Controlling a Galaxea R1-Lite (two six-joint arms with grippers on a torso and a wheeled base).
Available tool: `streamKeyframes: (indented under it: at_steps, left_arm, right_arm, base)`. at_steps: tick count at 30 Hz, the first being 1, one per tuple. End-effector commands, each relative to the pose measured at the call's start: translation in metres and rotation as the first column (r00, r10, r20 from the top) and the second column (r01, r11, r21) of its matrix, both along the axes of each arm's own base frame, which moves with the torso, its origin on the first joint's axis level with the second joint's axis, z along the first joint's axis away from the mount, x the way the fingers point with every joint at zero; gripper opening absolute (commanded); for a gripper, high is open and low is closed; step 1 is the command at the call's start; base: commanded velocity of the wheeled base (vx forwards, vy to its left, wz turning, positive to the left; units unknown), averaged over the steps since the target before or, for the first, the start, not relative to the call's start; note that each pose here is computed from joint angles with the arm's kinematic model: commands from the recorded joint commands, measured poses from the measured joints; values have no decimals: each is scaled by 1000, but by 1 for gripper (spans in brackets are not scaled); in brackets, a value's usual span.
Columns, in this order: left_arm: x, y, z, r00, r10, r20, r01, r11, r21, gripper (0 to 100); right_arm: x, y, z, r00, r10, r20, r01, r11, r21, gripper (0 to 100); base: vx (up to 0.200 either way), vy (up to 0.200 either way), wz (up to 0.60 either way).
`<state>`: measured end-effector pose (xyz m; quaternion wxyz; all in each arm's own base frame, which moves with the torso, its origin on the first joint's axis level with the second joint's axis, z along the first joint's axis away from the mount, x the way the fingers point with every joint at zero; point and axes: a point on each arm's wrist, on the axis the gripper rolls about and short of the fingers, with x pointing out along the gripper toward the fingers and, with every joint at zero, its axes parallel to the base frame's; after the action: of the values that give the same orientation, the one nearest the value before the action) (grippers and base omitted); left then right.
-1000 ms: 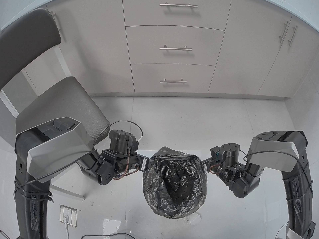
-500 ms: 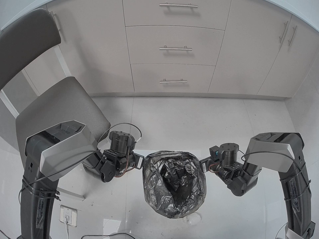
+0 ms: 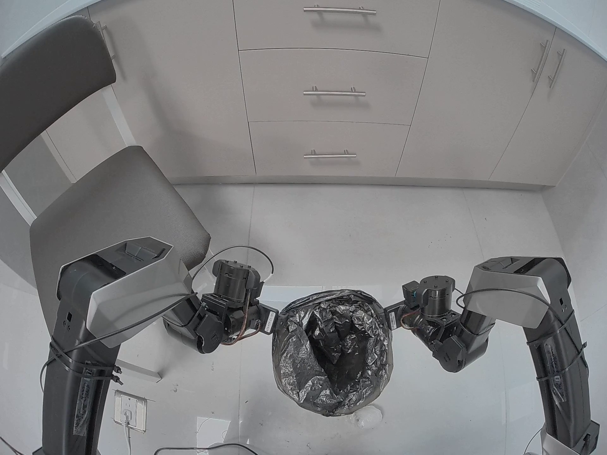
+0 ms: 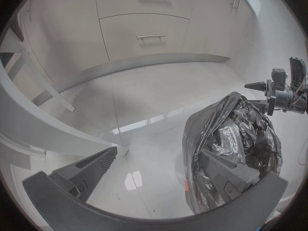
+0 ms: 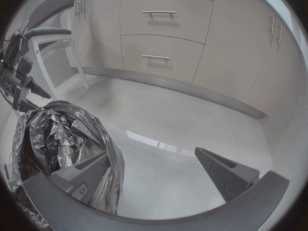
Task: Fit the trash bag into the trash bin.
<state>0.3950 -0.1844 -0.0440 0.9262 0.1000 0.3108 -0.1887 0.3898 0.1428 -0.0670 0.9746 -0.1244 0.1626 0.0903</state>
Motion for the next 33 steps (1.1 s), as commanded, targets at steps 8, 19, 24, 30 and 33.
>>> streamKeyframes:
  at_steps: [8,19,24,30,33]
  left_arm:
    - [-1,-1,-5,992,-57,-113,56,998,-16,100]
    - [2,-1,-4,968,-57,-244,60,998,4,100]
    - [1,-1,-2,966,-53,-254,52,999,-11,100]
    - [-12,6,9,963,-40,-268,37,999,-18,100]
    - [-22,14,12,957,-32,-289,29,999,-12,100]
  right_arm:
    - [6,-7,-9,999,-7,-37,7,1000,-7,100]
    - [6,-13,-7,998,-2,-69,2,1000,-6,100]
    - [4,-16,3,998,-8,-63,9,1000,18,100]
    - [-32,-21,52,995,64,-75,-58,995,86,100]
    - [-49,-25,63,988,120,-100,-110,989,104,100]
  base:
    - [0,0,0]
    - [0,0,0]
    - [0,0,0]
    - [0,0,0]
    - [0,0,0]
